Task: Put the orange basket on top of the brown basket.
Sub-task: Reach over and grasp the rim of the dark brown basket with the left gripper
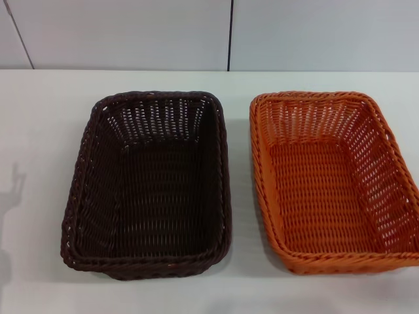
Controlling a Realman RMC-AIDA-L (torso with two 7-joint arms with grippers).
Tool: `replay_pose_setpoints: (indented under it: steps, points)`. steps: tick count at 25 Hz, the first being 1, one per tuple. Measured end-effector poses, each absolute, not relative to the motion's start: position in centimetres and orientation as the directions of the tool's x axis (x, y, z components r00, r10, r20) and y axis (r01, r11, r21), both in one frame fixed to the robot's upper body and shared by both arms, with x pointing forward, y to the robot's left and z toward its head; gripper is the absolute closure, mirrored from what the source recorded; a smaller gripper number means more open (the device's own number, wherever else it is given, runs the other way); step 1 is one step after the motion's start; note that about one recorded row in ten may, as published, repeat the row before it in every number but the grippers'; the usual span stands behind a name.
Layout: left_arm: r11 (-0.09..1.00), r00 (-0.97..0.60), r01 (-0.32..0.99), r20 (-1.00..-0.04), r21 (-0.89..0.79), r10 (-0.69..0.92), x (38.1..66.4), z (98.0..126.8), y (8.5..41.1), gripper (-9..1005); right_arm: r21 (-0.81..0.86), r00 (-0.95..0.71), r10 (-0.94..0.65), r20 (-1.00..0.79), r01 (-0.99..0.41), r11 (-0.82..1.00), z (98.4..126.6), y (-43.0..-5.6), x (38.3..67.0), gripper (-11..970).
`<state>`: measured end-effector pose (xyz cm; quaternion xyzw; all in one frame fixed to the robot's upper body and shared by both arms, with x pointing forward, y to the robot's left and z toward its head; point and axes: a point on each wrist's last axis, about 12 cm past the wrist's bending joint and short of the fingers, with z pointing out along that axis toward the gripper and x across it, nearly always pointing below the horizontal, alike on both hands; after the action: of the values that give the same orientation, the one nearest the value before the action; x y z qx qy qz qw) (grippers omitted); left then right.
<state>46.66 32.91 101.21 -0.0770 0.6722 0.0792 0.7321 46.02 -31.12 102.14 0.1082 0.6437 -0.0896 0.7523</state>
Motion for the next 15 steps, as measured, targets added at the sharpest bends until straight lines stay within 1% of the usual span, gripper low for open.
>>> replay_pose_setpoints:
  steps: [8, 9, 10, 11, 12, 13, 14, 15]
  points:
    - [0.978, 0.088, -0.207, -0.996, -0.013, 0.005, 46.8, 101.3, 32.5, 186, 0.043, 0.150, 0.001, -0.989, 0.276, 0.960, 102.0, -31.2, 46.0, 141]
    - [0.981, 0.091, -0.190, -0.996, -0.029, -0.012, 47.6, 101.7, 32.1, 186, 0.043, 0.147, 0.002, -0.989, 0.275, 0.960, 102.0, -31.2, 46.0, 141]
    - [0.981, 0.091, -0.190, -0.996, -0.029, -0.012, 47.6, 101.7, 32.1, 186, 0.043, 0.147, 0.002, -0.989, 0.275, 0.960, 102.0, -31.2, 46.0, 141]
    - [0.986, 0.097, -0.160, -0.995, -0.044, -0.029, 48.7, 102.5, 31.7, 187, 0.043, 0.144, 0.003, -0.990, 0.275, 0.961, 102.0, -31.2, 46.0, 141]
    - [0.986, 0.097, -0.160, -0.995, -0.044, -0.029, 48.7, 102.5, 31.7, 187, 0.043, 0.139, 0.005, -0.990, 0.272, 0.961, 101.9, -31.2, 46.0, 141]
    - [0.988, 0.100, -0.142, -0.994, -0.052, -0.038, 49.3, 103.1, 31.6, 188, 0.043, 0.135, 0.006, -0.991, 0.271, 0.962, 101.9, -31.2, 46.1, 141]
    - [0.995, 0.093, -0.086, -0.994, -0.059, -0.051, 50.9, 105.0, 31.4, 188, 0.042, 0.123, 0.010, -0.992, 0.264, 0.963, 101.8, -31.1, 46.3, 141]
    - [0.995, 0.093, -0.086, -0.994, -0.059, -0.051, 50.9, 105.0, 31.4, 188, 0.042, 0.123, 0.010, -0.992, 0.264, 0.963, 101.8, -31.1, 46.3, 141]
